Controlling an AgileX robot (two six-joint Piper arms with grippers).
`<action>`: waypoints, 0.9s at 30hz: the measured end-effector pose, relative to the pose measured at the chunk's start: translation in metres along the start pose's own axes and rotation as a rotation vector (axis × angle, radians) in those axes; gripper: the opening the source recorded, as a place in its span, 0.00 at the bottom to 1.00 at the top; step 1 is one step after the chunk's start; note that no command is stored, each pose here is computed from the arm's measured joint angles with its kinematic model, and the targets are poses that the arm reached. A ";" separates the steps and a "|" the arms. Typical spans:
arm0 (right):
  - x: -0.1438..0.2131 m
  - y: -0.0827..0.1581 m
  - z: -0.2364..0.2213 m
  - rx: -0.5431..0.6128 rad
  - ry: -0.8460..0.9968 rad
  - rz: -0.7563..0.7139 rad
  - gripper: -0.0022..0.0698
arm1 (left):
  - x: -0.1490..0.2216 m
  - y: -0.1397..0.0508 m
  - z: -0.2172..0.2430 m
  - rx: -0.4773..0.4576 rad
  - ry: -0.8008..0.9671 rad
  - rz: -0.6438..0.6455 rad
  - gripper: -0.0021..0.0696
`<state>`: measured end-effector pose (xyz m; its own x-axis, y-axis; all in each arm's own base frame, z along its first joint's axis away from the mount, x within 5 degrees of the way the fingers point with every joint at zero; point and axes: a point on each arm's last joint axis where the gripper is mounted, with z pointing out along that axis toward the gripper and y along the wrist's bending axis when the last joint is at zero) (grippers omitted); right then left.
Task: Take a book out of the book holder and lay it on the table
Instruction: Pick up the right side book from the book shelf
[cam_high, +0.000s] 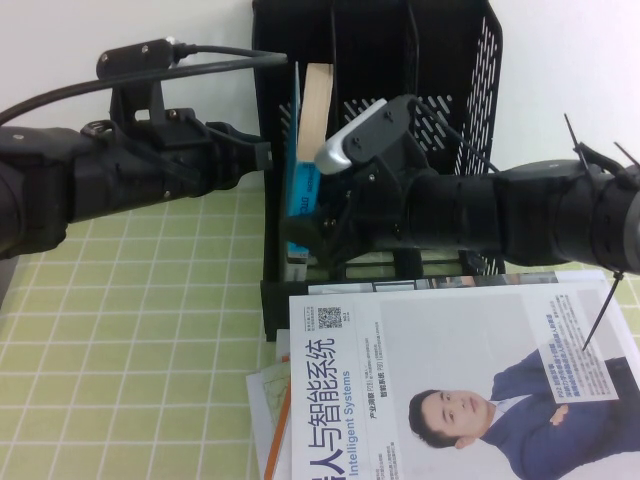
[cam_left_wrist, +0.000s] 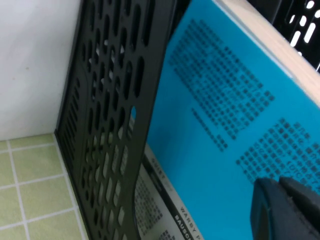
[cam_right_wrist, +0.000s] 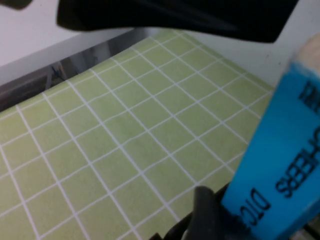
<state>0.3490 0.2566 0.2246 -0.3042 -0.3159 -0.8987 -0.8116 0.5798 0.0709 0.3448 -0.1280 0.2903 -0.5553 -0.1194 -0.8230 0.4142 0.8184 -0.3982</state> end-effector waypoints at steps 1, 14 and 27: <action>0.000 0.000 0.000 0.000 0.000 0.011 0.70 | 0.000 0.000 0.000 0.000 0.000 0.000 0.03; 0.012 0.025 0.021 0.003 0.058 0.040 0.70 | 0.000 0.000 0.000 -0.004 -0.002 0.000 0.03; 0.020 0.030 0.035 0.112 0.108 0.040 0.64 | 0.000 0.000 0.000 -0.004 -0.002 0.003 0.03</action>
<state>0.3362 0.2935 0.1937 -0.3919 -0.3666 -0.8438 -0.7390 0.6718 0.0513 0.3450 -0.1278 0.2903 -0.5530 -0.1181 -0.8247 0.4131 0.8208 -0.3946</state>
